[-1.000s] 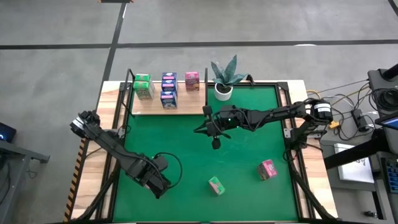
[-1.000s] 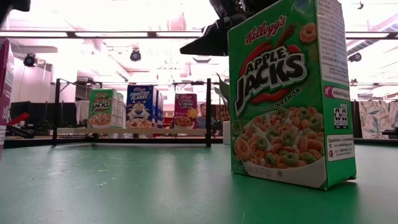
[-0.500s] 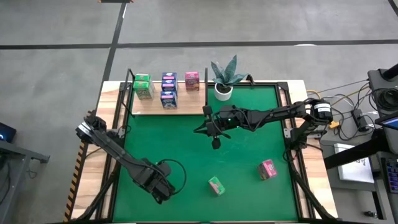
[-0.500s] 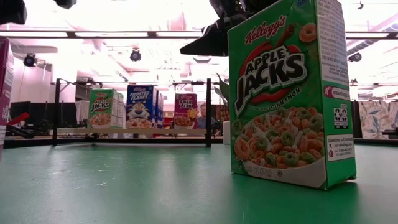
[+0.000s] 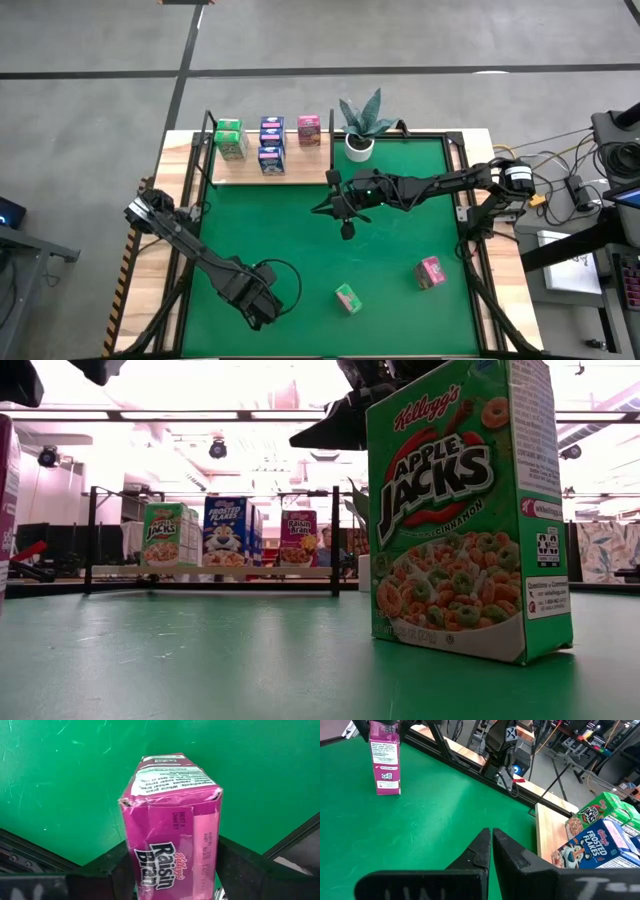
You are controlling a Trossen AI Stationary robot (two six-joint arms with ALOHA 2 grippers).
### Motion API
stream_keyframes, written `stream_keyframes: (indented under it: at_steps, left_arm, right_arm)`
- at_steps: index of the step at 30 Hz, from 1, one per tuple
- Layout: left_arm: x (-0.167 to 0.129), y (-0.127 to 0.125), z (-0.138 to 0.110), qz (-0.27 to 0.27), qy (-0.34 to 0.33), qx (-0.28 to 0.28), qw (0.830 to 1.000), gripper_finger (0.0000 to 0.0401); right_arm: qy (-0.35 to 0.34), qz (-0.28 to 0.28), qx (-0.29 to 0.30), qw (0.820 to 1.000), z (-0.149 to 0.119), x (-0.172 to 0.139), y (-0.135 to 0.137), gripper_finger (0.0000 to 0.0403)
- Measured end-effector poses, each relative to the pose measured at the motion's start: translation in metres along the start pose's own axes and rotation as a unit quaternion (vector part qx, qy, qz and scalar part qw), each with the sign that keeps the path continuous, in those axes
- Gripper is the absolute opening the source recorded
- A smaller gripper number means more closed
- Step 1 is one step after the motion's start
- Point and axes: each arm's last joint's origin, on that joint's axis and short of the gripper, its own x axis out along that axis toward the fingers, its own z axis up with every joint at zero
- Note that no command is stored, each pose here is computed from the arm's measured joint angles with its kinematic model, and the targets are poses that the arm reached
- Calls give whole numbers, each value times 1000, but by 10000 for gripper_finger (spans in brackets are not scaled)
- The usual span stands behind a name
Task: Stack cereal on shelf
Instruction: Put the left pink cereal box on the shelf aligned with the other pink cereal box
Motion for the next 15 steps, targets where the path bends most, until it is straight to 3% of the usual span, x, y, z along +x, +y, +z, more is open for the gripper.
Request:
stream_keyframes:
  at_steps: [15]
  left_arm:
    - [-13,-1,-1,-12,-5,23,1000,158]
  right_arm:
    - [6,-2,1,1000,0,-1,0,9]
